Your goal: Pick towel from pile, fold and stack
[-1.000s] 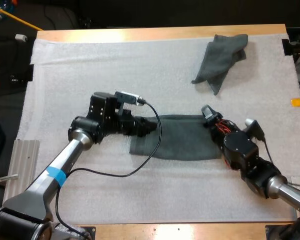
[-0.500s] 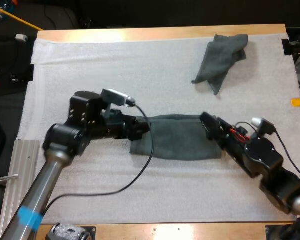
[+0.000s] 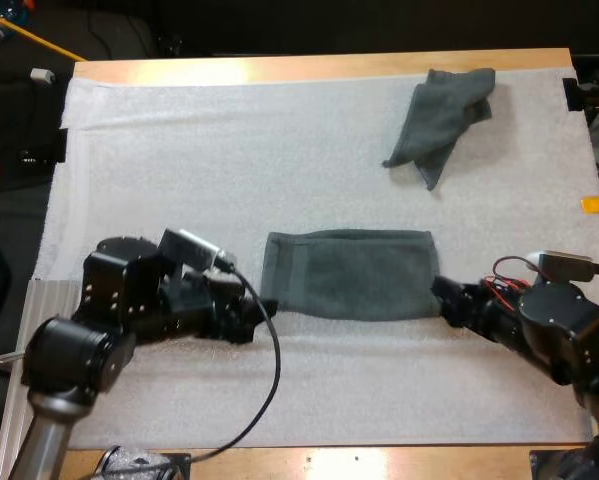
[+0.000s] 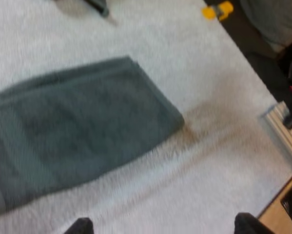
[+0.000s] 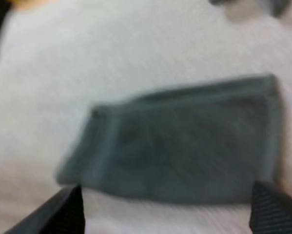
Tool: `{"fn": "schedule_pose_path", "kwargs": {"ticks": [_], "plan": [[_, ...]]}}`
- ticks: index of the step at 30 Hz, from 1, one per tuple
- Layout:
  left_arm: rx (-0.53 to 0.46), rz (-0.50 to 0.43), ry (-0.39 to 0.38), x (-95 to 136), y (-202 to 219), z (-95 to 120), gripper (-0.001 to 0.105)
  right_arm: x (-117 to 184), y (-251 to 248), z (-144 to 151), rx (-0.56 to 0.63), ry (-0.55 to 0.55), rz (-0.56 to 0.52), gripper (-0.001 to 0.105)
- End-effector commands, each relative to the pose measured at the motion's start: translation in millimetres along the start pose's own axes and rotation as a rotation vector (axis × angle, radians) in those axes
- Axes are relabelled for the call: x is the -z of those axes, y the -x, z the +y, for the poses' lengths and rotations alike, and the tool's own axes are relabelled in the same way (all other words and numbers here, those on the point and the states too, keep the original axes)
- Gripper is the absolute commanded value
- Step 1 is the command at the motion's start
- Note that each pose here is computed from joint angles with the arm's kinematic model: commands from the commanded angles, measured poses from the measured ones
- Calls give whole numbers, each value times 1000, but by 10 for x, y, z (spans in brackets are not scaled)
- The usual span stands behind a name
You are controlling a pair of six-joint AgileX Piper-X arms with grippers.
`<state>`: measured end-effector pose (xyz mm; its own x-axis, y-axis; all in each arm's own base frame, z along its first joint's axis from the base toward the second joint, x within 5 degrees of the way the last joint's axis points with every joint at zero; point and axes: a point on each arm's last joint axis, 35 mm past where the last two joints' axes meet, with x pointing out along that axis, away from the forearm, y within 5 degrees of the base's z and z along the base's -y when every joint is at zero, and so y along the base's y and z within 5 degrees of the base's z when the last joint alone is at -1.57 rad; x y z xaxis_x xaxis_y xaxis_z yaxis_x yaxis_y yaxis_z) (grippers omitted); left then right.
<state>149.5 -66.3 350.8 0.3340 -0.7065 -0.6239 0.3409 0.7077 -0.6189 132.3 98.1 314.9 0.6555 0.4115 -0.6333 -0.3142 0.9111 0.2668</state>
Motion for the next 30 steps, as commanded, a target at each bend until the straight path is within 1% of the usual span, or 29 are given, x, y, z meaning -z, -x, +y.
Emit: {"fn": "schedule_pose_path", "kwargs": {"ticks": [1, 4, 8, 10, 13, 16, 18, 20, 24, 25, 28, 30], "plan": [[11, 9, 11, 41, 56, -34, 57, 18, 80, -18, 28, 45, 66, 67], [9, 17, 16, 112, 111, -53, 57, -8, 149, -14, 43, 62, 85, 67], [16, -5, 12, 174, 194, -95, 57, -24, 127, -49, 56, 45, 89, 67], [20, -16, 12, 192, 222, -110, 57, -46, 86, -104, 77, 54, 100, 67], [22, -23, 22, 205, 242, -121, 57, -85, -18, -219, 61, 43, 150, 67], [23, -22, 53, 205, 241, -121, 57, -121, -138, -353, 12, 18, 206, 67], [24, -25, 73, 201, 241, -122, 57, -153, -259, -502, -9, -15, 244, 67], [23, -28, 73, 198, 242, -122, 57, -186, -360, -637, -4, -37, 255, 67], [-30, -60, 107, 180, 242, -106, 57, -248, -588, -936, 9, -122, 257, 66], [-48, -68, 115, 176, 243, -99, 57, -256, -613, -965, 6, -128, 254, 65], [-110, -98, 160, 168, 245, -76, 57, -252, -774, -1105, -56, -174, 273, 59], [-138, -119, 196, 159, 248, -67, 57, -216, -905, -1145, -125, -168, 307, 57]]}}
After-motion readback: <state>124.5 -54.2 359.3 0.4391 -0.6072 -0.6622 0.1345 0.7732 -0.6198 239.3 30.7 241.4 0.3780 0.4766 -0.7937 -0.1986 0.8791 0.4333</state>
